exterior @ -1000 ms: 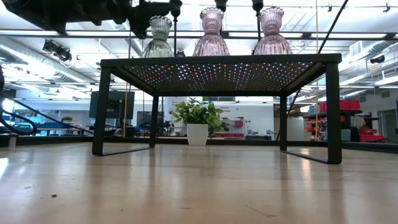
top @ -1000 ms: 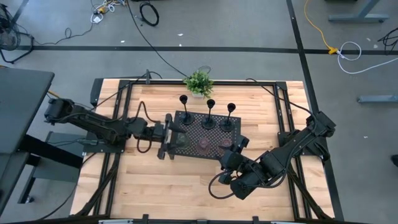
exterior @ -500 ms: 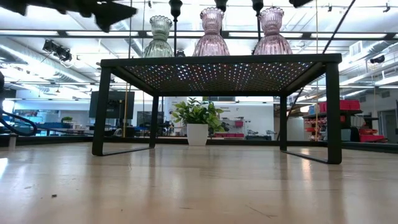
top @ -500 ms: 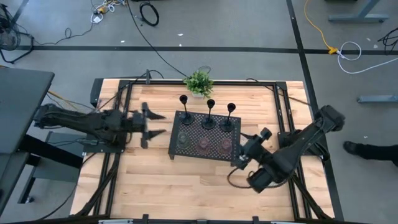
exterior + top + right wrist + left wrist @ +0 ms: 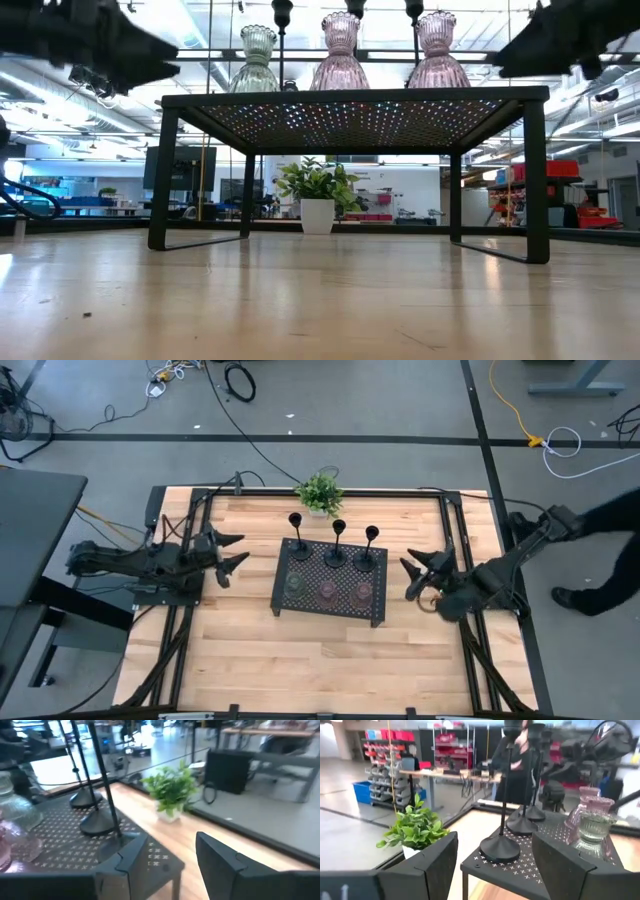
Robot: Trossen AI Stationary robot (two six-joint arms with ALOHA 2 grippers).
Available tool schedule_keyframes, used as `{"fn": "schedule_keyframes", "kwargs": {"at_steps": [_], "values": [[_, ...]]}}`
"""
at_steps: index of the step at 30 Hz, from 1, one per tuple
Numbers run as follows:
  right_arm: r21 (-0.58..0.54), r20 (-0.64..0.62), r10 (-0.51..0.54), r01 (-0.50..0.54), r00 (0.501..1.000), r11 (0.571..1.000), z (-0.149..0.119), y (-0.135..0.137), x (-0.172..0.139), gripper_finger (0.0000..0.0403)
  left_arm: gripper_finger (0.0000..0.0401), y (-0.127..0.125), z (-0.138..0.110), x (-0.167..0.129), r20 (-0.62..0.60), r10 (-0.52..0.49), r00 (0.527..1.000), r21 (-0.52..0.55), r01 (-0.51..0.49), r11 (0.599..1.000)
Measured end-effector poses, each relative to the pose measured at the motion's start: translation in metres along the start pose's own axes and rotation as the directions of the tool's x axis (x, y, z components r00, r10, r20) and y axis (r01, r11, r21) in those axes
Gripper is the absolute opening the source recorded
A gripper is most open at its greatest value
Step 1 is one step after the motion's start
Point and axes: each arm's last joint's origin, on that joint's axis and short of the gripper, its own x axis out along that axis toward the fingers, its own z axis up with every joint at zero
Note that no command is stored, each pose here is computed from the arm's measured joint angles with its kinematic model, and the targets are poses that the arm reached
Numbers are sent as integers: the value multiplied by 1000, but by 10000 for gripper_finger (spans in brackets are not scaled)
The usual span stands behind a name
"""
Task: Pick & Place candle stick holders
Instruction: Return to Home Position
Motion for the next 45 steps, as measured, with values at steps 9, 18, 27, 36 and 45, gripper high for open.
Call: {"fn": "schedule_keyframes", "kwargs": {"at_steps": [9,18,27,36,45], "values": [[-16,224,340,-345,913,938,4,-18,27,162,254,6,-45,-3,75,20,997,-35,-17,999],[58,209,296,-314,932,948,-49,-53,57,162,254,9,-53,-1,-2,-20,1000,1,20,1000],[32,200,238,-249,950,968,-57,-71,71,162,254,13,-53,1,-2,-56,998,88,55,995],[124,148,195,-214,969,969,-61,-77,77,162,254,17,-56,2,-25,24,999,97,-22,995],[116,134,208,-224,969,968,-62,-77,77,162,254,17,-55,2,-11,24,1000,91,-23,996]]}}
